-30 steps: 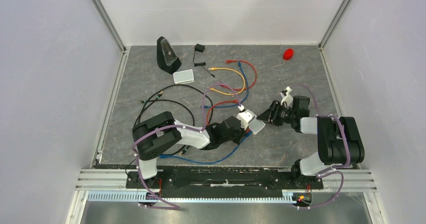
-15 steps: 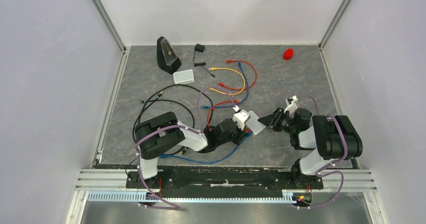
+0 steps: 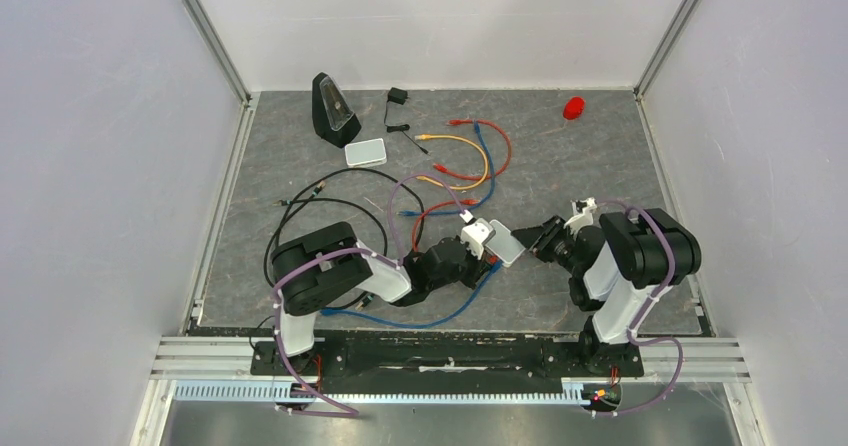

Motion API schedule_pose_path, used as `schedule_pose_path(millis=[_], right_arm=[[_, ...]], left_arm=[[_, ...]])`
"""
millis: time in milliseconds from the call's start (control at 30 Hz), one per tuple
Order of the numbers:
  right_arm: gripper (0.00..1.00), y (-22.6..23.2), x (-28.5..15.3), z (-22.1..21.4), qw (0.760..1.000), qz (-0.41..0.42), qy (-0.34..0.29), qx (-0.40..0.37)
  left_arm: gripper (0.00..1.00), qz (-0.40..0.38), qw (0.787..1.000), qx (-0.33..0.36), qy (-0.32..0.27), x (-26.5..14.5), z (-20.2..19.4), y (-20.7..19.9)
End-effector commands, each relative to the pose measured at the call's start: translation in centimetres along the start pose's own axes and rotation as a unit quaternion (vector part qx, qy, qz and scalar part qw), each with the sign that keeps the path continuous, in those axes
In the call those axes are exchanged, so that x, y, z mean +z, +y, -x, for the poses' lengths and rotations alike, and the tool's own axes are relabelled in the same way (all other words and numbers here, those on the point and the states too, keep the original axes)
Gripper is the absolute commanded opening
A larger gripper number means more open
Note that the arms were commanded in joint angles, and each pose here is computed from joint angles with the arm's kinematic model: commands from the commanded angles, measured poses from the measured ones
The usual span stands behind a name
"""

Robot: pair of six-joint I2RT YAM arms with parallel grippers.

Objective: Insert the plug into the switch port
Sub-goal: Insert the connector into the switch port.

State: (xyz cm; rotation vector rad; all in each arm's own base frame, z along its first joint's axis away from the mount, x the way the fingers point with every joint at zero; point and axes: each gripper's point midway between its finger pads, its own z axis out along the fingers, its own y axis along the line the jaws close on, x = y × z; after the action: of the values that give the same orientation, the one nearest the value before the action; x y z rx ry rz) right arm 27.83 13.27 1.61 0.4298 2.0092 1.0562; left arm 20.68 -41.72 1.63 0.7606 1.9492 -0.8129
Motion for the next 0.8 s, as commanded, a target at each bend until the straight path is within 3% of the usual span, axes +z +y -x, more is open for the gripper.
schedule_pose_path(millis=[0,267,433,533,667,767], right_arm=[[0.23,1.4,-8.3,-13.8,0.954,0.001,0.267,0.135],[0.22,1.1,-8.9,-14.3,0.955,-0.01,0.266,0.133],[0.26,-0.5,-6.8,-10.4,0.968,-0.028,0.196,0.153],[0.29,-2.1,-4.3,-6.4,0.977,-0.045,0.153,0.144],[0.35,-3.8,-2.4,-2.0,0.982,-0.082,0.132,0.106],[0.38,-4.6,-2.0,0.4,0.984,-0.1,0.122,0.084]], left_arm=[[0.02,-0.01,0.996,-0.003,0.088,1.5,-5.5,0.2],[0.02,-0.008,0.995,0.017,0.098,2.5,-4.9,0.5],[0.03,-0.002,0.991,0.027,0.131,0.3,-5.7,1.4],[0.09,-0.013,0.987,0.035,0.158,-0.9,-6.4,1.4],[0.25,-0.024,0.984,0.042,0.169,-1.6,-5.9,0.9],[0.31,-0.024,0.984,0.055,0.167,-1.9,-4.7,0.7]])
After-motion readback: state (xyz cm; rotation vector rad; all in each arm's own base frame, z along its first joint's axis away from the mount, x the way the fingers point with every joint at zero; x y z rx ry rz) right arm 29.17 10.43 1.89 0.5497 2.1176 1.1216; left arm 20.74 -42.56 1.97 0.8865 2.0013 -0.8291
